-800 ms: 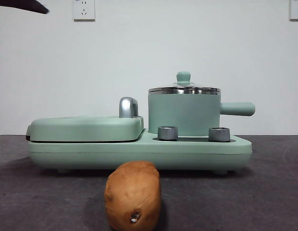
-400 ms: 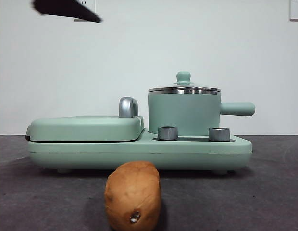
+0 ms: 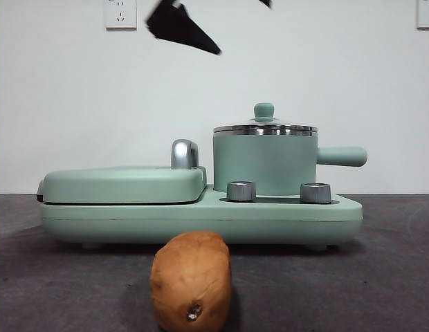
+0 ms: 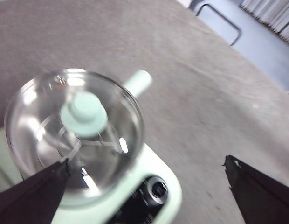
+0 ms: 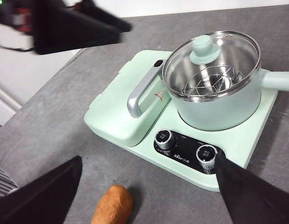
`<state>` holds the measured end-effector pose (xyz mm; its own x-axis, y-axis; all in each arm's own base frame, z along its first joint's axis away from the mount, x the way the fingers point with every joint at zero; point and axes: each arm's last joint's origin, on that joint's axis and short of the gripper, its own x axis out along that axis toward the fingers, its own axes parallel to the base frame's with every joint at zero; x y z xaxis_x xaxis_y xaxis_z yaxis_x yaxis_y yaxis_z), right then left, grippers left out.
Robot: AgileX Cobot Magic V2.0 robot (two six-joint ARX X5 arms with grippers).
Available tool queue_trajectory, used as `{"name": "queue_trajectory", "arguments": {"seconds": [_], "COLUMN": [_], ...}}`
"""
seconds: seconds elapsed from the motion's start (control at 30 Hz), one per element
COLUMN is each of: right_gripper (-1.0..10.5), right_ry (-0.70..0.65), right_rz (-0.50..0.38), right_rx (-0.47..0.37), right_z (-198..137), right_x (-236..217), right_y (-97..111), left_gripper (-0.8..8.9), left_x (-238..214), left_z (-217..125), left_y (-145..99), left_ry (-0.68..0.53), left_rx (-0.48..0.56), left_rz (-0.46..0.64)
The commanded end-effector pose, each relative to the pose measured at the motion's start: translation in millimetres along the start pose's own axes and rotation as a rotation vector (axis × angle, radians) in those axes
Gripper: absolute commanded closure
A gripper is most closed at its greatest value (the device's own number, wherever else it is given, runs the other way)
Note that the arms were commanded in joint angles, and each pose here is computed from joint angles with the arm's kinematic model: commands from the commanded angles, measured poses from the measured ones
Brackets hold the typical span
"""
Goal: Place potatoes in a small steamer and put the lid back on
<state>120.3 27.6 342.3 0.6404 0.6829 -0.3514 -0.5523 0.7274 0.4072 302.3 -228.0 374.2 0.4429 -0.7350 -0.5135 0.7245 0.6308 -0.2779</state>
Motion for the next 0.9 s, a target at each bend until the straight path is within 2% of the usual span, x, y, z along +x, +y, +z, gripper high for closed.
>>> {"name": "queue_trajectory", "arguments": {"seconds": [0.03, 0.33, 0.77, 0.9], "right_gripper": [4.9, 4.9, 4.9, 4.9], "right_ry": [-0.013, -0.013, -0.008, -0.003], "right_rz": [0.004, 0.004, 0.004, 0.003], "right_rx": [-0.002, -0.002, 0.002, 0.007], "right_z": [4, 4, 4, 3], "right_x": [-2, -2, -1, -1], "right_y": [2, 2, 2, 2], "left_gripper": [2.83, 2.88, 3.55, 3.97], "left_x": [23, 80, 119, 122], "left_z": [12, 19, 1, 0], "left_y": [-3, -1, 13, 16], "left_ry": [-0.012, 0.002, 0.077, 0.072], "left_rx": [0.04, 0.058, 0.06, 0.074], "left_rz": [0.055, 0.189, 0.203, 0.252]}}
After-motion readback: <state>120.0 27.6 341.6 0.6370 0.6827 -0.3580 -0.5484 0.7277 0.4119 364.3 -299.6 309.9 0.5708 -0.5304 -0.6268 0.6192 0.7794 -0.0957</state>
